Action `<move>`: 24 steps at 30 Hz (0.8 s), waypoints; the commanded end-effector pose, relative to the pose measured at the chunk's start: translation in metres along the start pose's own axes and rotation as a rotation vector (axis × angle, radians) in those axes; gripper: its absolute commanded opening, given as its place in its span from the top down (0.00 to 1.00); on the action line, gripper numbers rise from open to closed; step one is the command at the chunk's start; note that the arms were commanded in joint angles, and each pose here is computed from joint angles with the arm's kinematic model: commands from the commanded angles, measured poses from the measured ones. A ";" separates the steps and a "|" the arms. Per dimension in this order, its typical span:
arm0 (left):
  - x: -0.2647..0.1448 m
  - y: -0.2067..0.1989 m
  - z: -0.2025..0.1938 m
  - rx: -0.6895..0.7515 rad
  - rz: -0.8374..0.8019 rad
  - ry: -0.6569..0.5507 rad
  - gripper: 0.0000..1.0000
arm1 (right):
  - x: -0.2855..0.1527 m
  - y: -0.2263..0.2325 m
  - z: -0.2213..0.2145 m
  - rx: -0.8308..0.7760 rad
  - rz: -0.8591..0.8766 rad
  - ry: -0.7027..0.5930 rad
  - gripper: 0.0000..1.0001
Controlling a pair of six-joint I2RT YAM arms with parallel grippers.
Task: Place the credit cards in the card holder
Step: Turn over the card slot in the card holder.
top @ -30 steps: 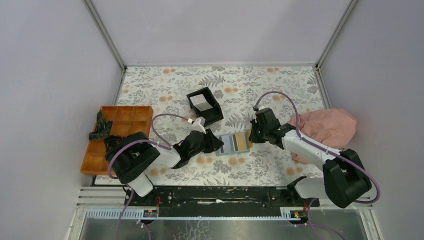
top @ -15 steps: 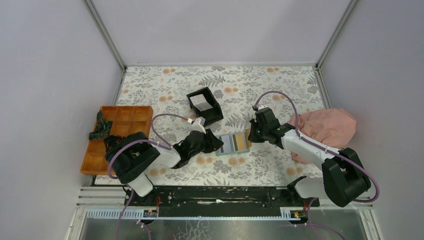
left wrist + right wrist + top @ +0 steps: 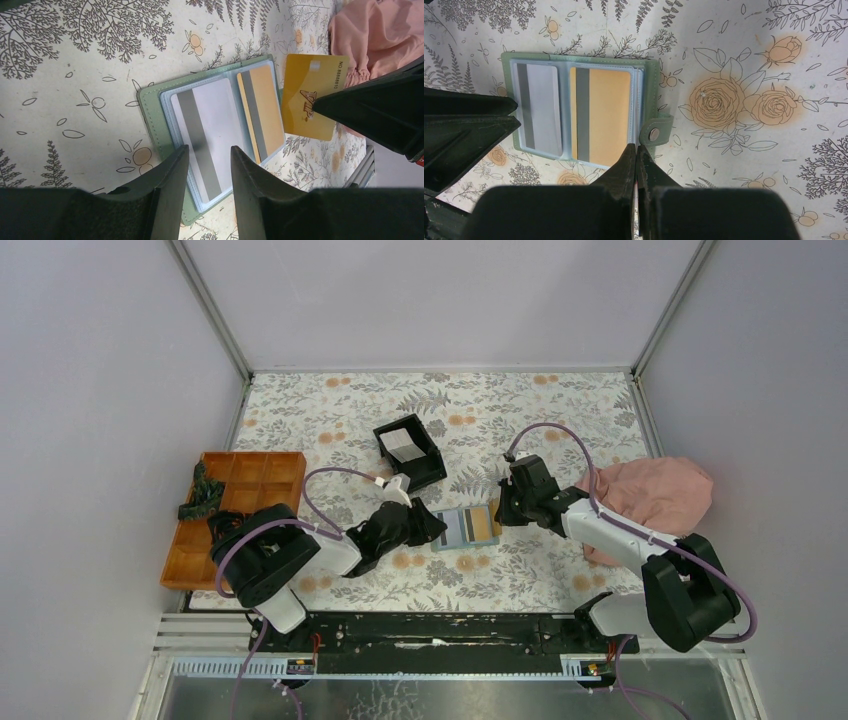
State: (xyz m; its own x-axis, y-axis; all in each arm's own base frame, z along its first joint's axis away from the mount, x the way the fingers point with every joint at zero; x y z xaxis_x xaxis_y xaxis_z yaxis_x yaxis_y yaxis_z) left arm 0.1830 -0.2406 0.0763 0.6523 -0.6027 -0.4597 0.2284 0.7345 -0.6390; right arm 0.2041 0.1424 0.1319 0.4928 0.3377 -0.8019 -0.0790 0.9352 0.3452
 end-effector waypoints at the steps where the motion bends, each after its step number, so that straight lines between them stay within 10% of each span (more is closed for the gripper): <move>1: 0.003 0.005 -0.003 0.031 0.052 0.016 0.56 | -0.005 0.005 0.008 -0.012 0.028 -0.036 1.00; 24: 0.004 0.005 -0.004 0.030 0.060 0.018 0.56 | -0.017 0.006 0.015 -0.021 0.005 -0.084 1.00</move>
State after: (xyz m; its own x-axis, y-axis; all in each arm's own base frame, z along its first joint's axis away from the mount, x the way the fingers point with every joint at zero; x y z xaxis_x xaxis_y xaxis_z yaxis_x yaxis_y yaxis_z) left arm 0.1836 -0.2418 0.0766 0.6528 -0.5976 -0.4655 0.2248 0.7397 -0.6343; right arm 0.2015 0.1355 0.1407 0.5308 0.2949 -0.7945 -0.0682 0.9493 0.3068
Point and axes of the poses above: each gripper's point midway between its finger pads, its own x axis out along the fingers, its own y axis along the line the jaws close on, z = x × y, the point moved 10 cm from there along -x, back along the fingers, and after that the axes turned 6 degrees about x, right-handed, at the moved point
